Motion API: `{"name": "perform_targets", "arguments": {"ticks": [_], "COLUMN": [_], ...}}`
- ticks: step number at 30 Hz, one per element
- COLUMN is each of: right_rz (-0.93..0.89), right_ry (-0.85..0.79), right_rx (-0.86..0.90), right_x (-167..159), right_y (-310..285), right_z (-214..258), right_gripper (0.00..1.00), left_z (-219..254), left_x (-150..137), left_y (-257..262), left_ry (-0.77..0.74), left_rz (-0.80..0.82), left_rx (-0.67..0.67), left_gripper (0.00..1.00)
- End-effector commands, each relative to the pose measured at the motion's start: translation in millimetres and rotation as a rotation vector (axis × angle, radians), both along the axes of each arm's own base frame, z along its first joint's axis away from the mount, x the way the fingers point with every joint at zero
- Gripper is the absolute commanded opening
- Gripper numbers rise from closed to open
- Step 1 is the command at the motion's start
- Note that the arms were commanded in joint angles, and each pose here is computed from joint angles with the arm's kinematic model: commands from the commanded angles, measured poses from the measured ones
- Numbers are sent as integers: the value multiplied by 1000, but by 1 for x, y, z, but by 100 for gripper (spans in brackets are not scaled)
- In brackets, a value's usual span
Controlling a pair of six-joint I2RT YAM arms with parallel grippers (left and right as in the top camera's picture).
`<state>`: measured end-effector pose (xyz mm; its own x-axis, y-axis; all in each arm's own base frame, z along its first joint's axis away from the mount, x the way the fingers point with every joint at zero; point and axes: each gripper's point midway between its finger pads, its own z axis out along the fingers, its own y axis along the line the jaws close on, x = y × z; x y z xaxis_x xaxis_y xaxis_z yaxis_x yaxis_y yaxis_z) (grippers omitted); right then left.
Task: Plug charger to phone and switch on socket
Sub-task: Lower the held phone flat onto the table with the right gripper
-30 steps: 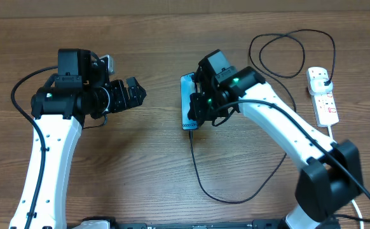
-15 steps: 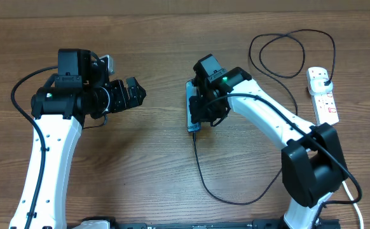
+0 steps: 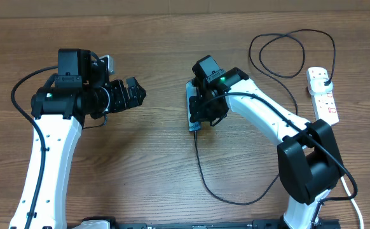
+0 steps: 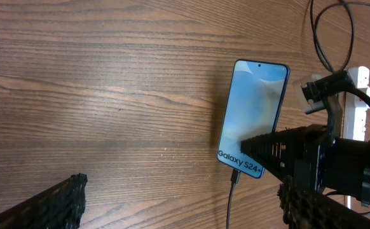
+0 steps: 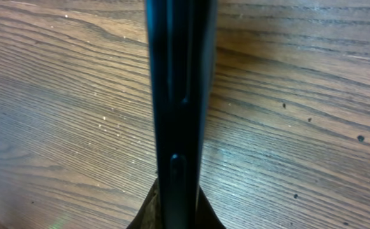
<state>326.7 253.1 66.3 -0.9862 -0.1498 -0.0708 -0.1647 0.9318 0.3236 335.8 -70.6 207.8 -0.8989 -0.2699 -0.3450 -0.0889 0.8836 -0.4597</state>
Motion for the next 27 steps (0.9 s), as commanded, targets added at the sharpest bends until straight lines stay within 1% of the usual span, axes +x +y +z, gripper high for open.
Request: {"name": "perform_targets", "arguments": {"ticks": [1,4,5,9,17,27], "right_rz": [2,-14,-24,-52,-16,-14], "right_ry": [-25,-20,-16,-1,1,-11], "right_rx": [3,3,4,3,-4,-17], "right_x": [3,3,3,1,-9,-8], "right_y": [2,2,2,3,13,13], "right_z": [6,6,6,6,5,5], "right_gripper": [4,5,8,9,11,12], "left_z": [11,11,11,11,11,11], "left_x": [1,1,1,1,1,1], "left_y": [0,0,0,0,0,0], "left_ry": [-36,-36,-36,-36,-36,-36], "left_rz": [-3,-3,-3,-3,-3,-3], "left_rx": [8,8,8,8,8,8], "left_gripper": [100,100,100,100,100,100]}}
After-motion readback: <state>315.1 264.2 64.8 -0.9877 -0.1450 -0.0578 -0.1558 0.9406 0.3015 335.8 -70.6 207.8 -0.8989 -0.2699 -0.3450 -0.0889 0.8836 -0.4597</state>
